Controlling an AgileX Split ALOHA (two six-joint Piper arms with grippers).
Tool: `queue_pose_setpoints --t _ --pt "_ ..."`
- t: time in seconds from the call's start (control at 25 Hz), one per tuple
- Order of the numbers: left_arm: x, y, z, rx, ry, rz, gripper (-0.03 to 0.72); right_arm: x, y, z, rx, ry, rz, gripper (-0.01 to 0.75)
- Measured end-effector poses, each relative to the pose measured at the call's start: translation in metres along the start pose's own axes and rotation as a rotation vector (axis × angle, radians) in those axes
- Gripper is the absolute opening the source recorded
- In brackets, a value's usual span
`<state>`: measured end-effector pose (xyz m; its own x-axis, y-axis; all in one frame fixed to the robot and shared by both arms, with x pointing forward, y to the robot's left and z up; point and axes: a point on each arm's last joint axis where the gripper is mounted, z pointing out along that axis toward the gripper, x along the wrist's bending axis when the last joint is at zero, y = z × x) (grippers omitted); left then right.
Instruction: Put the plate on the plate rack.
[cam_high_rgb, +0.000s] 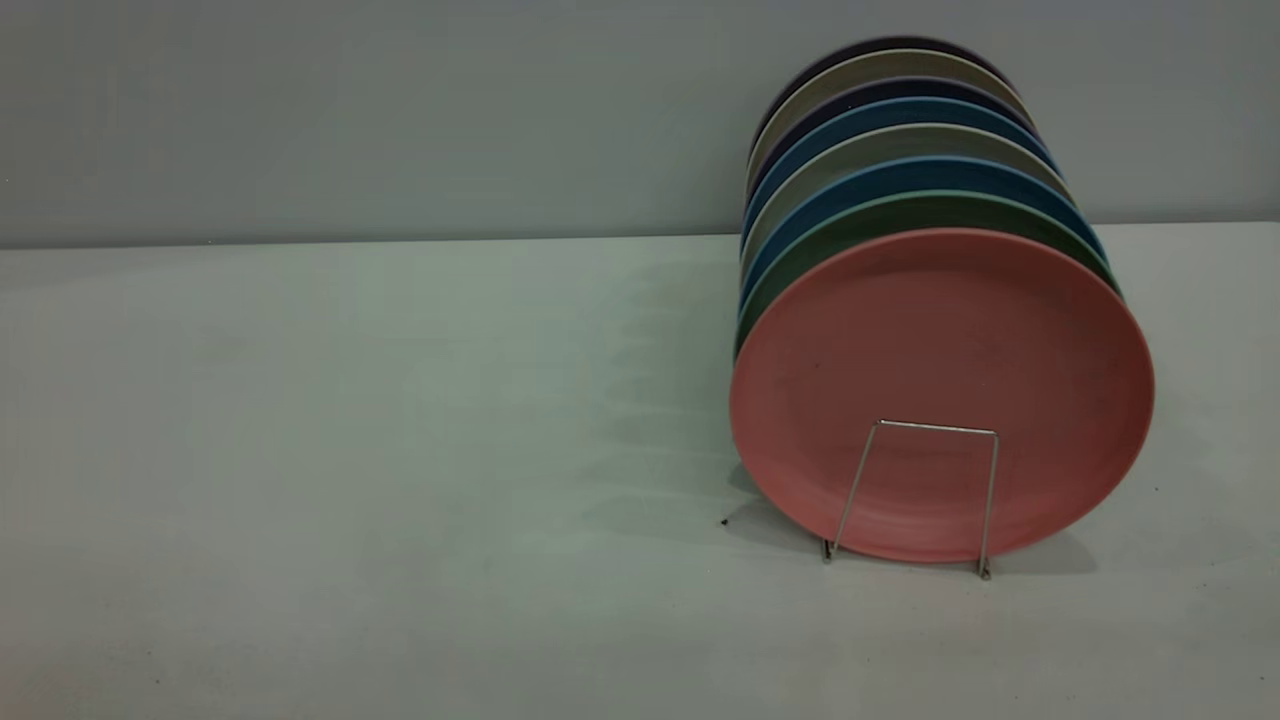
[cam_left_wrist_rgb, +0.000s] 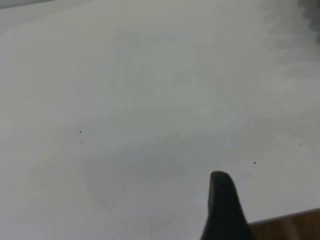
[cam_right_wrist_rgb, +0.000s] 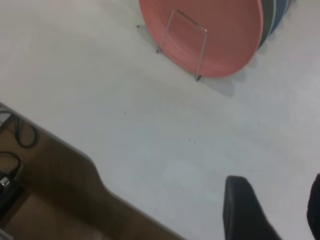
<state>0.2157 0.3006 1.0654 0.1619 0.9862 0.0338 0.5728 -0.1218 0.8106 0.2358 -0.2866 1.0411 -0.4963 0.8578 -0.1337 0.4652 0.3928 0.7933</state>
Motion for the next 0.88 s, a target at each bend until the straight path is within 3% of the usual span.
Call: queue_pose_setpoints --t 0.4,0.88 --pt "0.002 -0.018 0.029 0.109 -0.006 0.024 0.499 0.001 -0.003 -0.005 -0.043 -0.001 0.018 0.329" --pt "0.002 -0.019 0.030 0.114 -0.006 0.019 0.499 0.002 -0.007 -0.009 -0.076 -0.007 0.008 0.329"
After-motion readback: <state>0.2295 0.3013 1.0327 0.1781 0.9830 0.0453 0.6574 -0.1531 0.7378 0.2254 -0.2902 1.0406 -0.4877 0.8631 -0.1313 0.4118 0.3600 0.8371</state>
